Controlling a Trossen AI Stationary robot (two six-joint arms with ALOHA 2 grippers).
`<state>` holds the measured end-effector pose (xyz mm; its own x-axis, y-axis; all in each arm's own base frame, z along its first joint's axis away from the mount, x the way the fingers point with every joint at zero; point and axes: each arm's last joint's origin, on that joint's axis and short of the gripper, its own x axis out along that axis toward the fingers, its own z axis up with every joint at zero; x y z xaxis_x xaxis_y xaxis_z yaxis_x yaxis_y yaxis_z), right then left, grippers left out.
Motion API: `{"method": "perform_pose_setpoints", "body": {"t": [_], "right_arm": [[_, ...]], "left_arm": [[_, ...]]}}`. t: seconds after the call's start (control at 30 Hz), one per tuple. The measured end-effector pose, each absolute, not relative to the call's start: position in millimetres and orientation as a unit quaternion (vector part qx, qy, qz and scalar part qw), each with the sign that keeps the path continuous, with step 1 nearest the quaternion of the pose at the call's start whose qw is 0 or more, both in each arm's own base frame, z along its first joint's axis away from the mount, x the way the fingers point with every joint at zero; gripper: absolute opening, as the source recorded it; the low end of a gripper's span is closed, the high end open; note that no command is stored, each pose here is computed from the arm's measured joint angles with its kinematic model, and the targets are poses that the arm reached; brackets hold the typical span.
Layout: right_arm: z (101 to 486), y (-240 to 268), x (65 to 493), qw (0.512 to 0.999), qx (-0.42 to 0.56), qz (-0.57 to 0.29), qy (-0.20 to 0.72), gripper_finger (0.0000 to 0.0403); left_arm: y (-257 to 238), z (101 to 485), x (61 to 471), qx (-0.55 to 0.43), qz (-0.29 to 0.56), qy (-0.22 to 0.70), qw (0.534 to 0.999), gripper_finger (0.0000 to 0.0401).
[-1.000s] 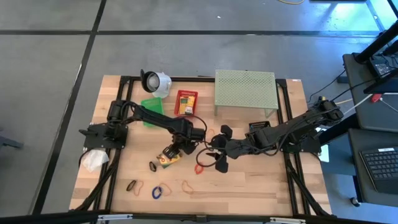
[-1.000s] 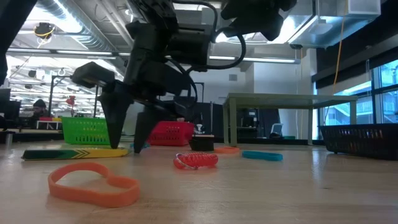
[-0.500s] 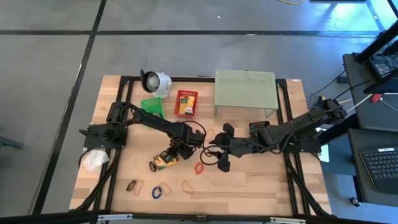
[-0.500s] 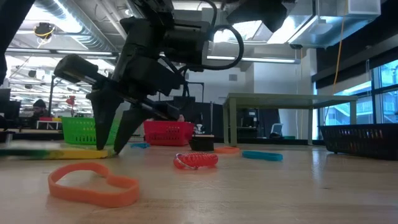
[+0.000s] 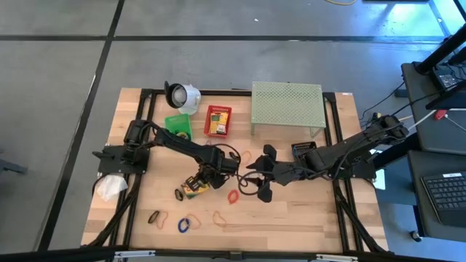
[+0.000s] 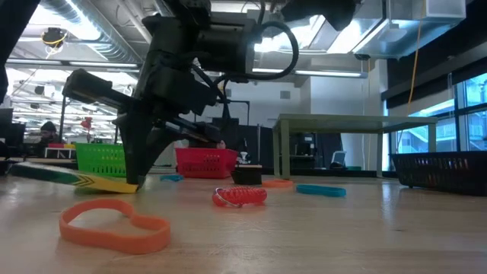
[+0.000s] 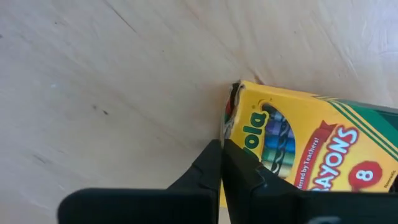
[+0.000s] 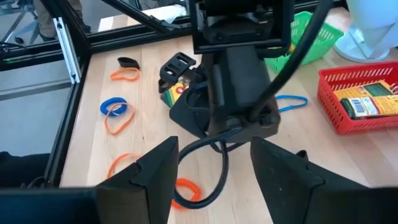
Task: Pick & Place Office Desk Supplies
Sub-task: Put the crayons box into the red basket
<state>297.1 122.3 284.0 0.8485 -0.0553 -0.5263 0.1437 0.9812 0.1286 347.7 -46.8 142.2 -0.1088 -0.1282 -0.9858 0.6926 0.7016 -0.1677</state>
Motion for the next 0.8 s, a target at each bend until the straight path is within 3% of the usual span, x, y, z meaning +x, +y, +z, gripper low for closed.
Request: {"method": "perform_pose_setpoints", "body": {"t": [0.23, 0.8], "right_arm": [[284.0, 121.8, 297.1, 0.958, 0.081, -0.059, 0.268, 0.0204], [298.9, 120.9, 284.5, 0.963, 0.084, -0.096, 0.236, 0.0203]], "left_arm": [[-49.6, 148.3, 347.2, 0.213, -0.309, 0.679, 0.632, 0.0002], [-59.5, 210.5, 361.1, 0.255, -0.233, 0.706, 0.618, 0.0001]]}}
